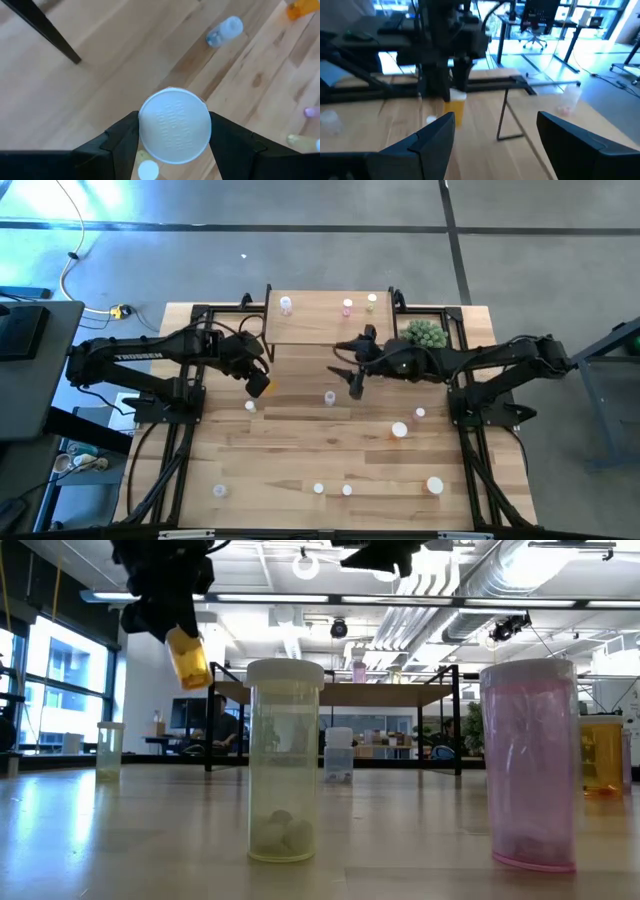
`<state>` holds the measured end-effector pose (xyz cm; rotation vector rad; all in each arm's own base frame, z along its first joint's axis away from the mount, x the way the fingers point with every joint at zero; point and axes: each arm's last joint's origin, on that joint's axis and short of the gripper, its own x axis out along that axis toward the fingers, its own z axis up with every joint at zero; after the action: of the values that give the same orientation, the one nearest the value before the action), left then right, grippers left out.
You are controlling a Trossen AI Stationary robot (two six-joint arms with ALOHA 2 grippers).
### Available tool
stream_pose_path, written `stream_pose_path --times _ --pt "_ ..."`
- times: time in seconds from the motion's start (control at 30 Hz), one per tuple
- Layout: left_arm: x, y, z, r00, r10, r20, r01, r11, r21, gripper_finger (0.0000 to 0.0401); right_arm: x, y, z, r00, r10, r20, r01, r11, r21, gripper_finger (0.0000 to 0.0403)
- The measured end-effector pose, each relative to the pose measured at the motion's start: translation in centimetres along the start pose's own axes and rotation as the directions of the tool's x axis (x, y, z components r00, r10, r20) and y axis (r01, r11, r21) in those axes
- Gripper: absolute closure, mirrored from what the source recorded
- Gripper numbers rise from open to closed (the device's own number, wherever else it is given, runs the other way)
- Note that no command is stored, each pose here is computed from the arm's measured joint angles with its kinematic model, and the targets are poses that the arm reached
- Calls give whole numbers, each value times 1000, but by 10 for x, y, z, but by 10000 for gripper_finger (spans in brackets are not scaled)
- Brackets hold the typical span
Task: Pick and place medicine bottles onto shelf by color
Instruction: Put the top orange pill bottle on the shelf
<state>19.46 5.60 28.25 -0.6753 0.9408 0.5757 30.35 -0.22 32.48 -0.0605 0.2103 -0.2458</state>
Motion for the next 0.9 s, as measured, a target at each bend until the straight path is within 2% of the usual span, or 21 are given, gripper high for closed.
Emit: stream_pose_path --times 0.13,0.23,0.47,0.7,0.9 --pt "0 0 0 1000 5 5 -5 1000 4 195 0 -4 16 998 35 50 -36 999 13 130" --pt "0 0 0 1000 13 10 -13 1000 3 195 6 -1 17 995 80 51 -81 997 8 130" --pt "0 0 1 1000 14 11 -14 1000 2 195 48 13 -22 991 111 -78 -111 994 3 130" --pt "0 -1 0 1000 19 15 -20 1000 7 195 85 27 -58 986 121 -111 -127 991 -47 130" --pt "-1 -8 -5 1000 17 17 -18 999 47 195 104 35 -69 983 132 -128 -143 986 -81 130"
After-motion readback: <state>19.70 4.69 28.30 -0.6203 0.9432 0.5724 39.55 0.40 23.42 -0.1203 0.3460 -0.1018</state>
